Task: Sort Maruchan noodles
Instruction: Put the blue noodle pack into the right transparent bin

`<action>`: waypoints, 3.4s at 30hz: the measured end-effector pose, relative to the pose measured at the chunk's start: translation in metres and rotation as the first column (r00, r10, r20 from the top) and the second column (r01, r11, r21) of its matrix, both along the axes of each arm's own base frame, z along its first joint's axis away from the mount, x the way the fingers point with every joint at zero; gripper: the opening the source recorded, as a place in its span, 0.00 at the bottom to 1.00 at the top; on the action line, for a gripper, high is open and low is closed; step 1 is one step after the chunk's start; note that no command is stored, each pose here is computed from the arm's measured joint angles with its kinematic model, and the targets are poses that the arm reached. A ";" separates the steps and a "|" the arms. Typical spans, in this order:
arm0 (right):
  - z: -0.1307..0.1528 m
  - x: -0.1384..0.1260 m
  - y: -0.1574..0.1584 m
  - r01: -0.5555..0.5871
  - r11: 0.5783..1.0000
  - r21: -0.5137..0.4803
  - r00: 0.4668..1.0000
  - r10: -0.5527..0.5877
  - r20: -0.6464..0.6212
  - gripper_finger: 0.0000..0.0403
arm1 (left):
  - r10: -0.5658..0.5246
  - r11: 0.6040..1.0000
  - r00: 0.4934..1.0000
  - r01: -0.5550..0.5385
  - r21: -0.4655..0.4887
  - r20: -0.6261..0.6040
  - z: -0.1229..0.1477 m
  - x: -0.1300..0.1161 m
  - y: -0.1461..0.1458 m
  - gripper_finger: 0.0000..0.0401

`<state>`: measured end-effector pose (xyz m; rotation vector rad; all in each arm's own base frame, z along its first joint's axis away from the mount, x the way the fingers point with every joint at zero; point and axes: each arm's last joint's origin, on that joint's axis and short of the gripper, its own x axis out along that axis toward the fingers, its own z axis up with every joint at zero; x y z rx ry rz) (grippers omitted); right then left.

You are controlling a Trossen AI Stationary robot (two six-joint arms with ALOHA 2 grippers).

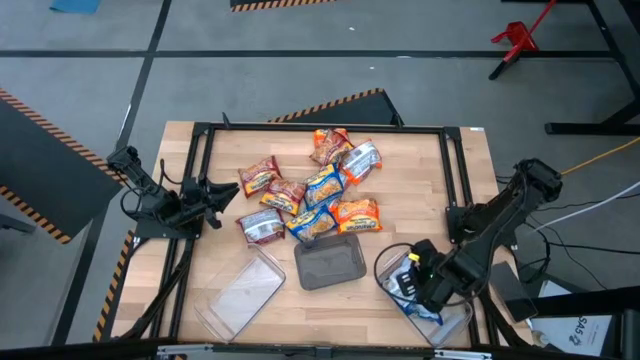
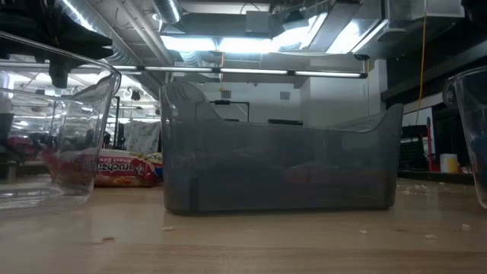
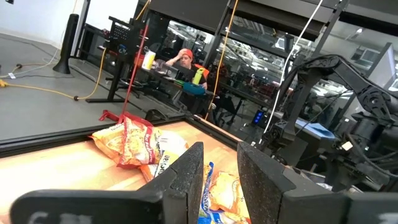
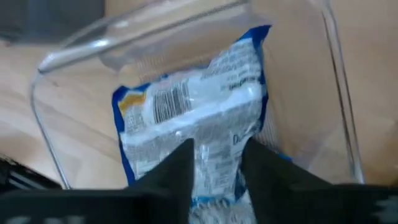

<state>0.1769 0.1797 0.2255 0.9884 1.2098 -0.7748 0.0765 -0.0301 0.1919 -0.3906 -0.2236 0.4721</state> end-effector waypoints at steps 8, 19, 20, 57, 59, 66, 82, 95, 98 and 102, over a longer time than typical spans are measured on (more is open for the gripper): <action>0.041 0.004 -0.012 -0.076 0.994 0.073 0.997 0.078 -0.017 0.48 | 0.000 1.000 1.000 0.000 0.000 0.000 0.000 0.000 0.000 0.23; 0.099 0.039 -0.062 -0.212 0.801 -0.560 0.904 0.378 0.199 0.51 | 0.000 1.000 1.000 0.000 0.000 0.000 0.000 0.000 0.000 0.23; 0.098 0.047 -0.070 -0.211 0.781 -0.588 0.900 0.389 0.194 0.52 | 0.001 1.000 1.000 -0.001 0.000 0.000 0.000 0.000 0.000 0.23; -0.087 0.177 -0.243 -0.043 0.911 -0.411 0.858 0.244 0.451 0.73 | 0.024 1.000 1.000 -0.024 -0.007 -0.005 0.000 0.000 0.001 0.23; -0.087 0.177 -0.246 -0.033 0.910 -0.413 0.860 0.236 0.451 0.63 | 0.024 1.000 1.000 -0.024 -0.007 -0.005 0.000 0.000 0.001 0.23; -0.086 0.178 -0.245 -0.033 0.910 -0.412 0.856 0.239 0.459 0.22 | 0.024 1.000 1.000 -0.024 -0.007 -0.005 0.000 0.000 0.001 0.23; -0.032 0.181 -0.246 -0.056 0.874 -0.482 0.840 0.302 0.450 0.03 | 0.022 1.000 1.000 -0.022 -0.006 -0.005 0.000 0.000 0.001 0.23; 0.027 0.176 -0.243 -0.053 0.819 -0.571 0.771 0.397 0.498 0.01 | 0.020 1.000 1.000 -0.020 -0.006 -0.005 0.000 0.000 0.001 0.23; 0.019 0.169 -0.244 -0.033 0.840 -0.541 0.845 0.313 0.434 0.01 | 0.020 1.000 1.000 -0.020 -0.008 -0.003 0.000 0.000 0.001 0.23; 0.023 0.176 -0.234 -0.093 0.832 -0.547 0.772 0.408 0.488 0.01 | 0.020 1.000 1.000 -0.020 -0.008 -0.003 0.000 0.000 0.001 0.23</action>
